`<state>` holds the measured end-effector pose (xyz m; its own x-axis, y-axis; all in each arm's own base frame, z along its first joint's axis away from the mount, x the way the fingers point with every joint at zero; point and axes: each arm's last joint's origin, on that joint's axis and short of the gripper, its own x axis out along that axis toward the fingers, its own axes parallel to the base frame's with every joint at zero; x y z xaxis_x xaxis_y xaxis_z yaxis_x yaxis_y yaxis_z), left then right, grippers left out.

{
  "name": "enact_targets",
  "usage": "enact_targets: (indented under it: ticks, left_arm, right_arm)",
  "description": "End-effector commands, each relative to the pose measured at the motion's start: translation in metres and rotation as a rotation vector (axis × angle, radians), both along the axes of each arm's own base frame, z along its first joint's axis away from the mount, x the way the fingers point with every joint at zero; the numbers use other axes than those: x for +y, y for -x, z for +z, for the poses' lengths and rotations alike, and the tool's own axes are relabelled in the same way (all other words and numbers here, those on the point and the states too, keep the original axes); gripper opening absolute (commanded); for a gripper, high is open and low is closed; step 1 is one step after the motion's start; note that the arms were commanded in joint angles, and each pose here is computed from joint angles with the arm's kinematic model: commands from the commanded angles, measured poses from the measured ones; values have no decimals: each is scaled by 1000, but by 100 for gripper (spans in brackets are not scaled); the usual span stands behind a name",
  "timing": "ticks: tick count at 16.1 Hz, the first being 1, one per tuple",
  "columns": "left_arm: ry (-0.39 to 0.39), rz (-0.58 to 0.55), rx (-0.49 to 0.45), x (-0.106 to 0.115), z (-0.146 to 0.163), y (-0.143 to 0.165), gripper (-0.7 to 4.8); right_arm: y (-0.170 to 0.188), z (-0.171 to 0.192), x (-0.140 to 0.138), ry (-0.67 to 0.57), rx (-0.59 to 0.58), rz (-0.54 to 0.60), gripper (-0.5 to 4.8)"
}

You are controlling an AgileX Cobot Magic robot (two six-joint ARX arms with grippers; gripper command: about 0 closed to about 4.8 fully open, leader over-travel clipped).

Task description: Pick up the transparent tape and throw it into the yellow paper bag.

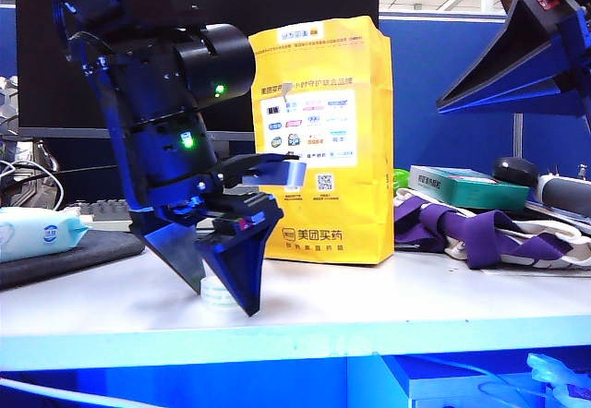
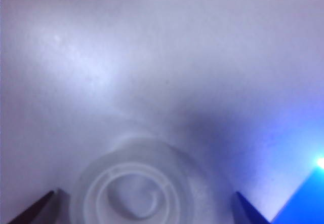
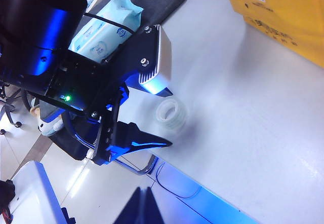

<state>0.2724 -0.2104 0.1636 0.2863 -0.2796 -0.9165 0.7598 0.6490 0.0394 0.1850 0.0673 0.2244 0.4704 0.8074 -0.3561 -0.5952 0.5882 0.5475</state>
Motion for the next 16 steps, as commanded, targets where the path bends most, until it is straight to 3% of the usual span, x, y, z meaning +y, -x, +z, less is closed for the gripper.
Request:
enact_targets:
  ticks: [1,6,7,10,12,14,16]
  left_arm:
    - [15,-2,-20,-2,2,-2,479]
    - [14,6,-20,-2,2,-2,479]
    - [14,6,-20,-2,2,-2,407]
    - [20,-1,-32,-2,2,-3,268]
    - [35,-3,-51,-4,3,-4,263]
    - [58,-26,-95,-6,6,-7,205]
    - [64,-25,-107,-6,7,-8,205]
  right_arm:
    - [-1,3,1,-8,-28,9,-1]
    - [-1,3,1,-8,-29,8,-1]
    - [-1,3,1,-6,-31,8,-1]
    - [-1,3,0,1,-41,10,-1]
    - [-1,3,0,1,-41,10,-1]
    - [-1,3,0,1,-41,11,-1]
    - [-1,3,0,1,-41,11,-1]
